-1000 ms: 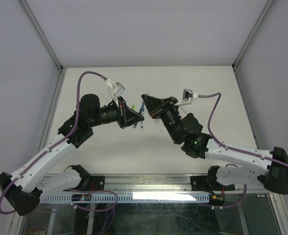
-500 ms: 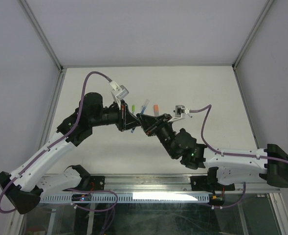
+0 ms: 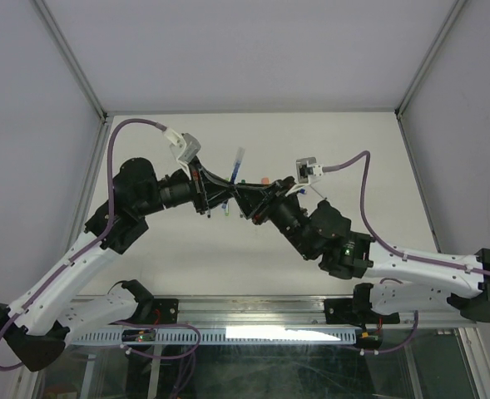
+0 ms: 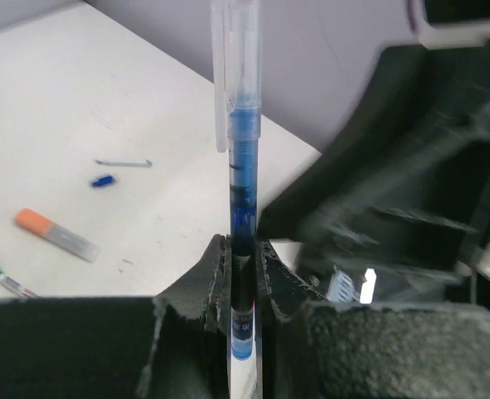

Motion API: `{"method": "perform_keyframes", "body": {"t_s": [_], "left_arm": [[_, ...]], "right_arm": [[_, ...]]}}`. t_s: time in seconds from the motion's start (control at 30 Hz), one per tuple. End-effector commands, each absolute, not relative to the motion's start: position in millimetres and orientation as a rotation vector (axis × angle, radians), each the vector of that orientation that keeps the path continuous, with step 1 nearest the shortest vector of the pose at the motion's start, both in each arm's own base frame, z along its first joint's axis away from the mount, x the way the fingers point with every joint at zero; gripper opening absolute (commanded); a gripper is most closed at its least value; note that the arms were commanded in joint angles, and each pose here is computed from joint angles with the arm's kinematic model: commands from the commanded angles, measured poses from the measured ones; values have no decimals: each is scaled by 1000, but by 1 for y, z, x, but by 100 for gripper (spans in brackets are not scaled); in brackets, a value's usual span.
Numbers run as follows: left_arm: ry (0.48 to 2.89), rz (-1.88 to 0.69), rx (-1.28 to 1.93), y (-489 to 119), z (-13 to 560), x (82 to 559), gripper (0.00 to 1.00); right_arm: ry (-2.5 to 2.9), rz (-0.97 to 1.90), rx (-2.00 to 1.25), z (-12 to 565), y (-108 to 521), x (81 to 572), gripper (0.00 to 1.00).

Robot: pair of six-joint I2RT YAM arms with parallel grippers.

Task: Insert the pens into the pen caps
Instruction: Insert the pen cap onto the pen, then place the pen at the center of the board.

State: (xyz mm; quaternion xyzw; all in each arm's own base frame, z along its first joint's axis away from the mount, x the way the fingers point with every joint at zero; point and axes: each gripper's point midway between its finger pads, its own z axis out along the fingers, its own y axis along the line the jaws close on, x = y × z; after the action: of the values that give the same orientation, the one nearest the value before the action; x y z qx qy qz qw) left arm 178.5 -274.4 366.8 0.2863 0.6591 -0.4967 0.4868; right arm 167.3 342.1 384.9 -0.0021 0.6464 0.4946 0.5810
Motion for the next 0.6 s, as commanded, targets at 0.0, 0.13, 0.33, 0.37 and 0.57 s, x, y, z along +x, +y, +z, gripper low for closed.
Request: {"method": "perform_keyframes", "body": {"t_s": [0.0, 0.13, 0.33, 0.37, 0.57], "left_arm": [[1366, -1025, 513, -253, 434, 221, 0], [1425, -1017, 524, -250, 414, 217, 0], [1604, -969, 477, -239, 370, 217, 0], [1639, -956, 459, -237, 362, 218, 0], [1893, -845, 307, -217, 296, 224, 0]], "right_arm": [[1527, 1233, -269, 378, 348, 124, 34], [1470, 1232, -200, 393, 321, 128, 49], [1586, 1096, 20, 359, 281, 151, 53], [1634, 1051, 55, 345, 275, 155, 54], [1917, 780, 31, 258, 263, 164, 56]]}}
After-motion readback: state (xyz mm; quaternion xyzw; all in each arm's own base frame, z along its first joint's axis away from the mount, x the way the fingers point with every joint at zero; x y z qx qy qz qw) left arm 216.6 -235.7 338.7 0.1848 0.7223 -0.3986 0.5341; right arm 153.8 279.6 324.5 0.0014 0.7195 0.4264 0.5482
